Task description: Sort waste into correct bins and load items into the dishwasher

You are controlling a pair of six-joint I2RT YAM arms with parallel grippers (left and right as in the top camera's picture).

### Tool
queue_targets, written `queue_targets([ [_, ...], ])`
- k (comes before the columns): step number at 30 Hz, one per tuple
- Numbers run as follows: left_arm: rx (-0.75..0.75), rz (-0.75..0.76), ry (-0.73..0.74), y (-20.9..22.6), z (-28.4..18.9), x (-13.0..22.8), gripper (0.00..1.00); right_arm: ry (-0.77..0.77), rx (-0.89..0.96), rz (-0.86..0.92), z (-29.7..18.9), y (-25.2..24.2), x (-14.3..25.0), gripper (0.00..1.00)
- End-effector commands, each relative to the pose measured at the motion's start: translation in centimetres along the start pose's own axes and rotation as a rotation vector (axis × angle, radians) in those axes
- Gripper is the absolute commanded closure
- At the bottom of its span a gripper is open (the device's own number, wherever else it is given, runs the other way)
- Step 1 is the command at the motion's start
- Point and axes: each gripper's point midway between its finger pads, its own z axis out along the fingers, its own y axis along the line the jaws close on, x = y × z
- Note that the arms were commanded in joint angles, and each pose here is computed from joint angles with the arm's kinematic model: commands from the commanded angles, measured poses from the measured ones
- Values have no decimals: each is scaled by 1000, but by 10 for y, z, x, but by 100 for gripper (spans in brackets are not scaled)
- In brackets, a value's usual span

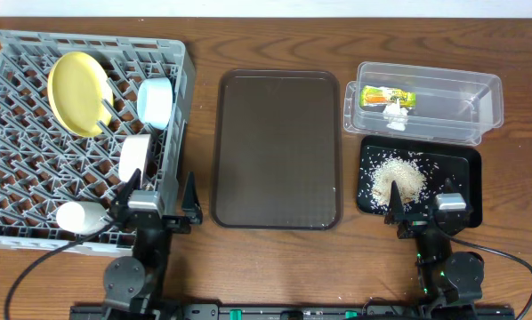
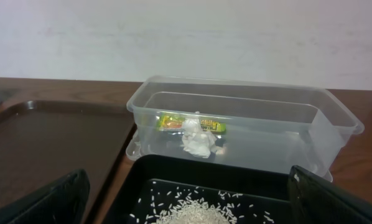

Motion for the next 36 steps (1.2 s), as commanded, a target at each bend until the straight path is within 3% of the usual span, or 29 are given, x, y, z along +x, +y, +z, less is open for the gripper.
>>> queue_targets([
  [1,22,15,-26,-2,-1,13,6,-1,8,-7,0,-2,1,1],
  [9,16,26,59,0,4,59,6,-1,8,-7,0,-2,1,1],
  [22,10,41,194,2,0,92,6,-1,8,-7,0,-2,1,1],
  [36,10,42,195,2,1,92,5,-1,8,-7,0,-2,1,1],
])
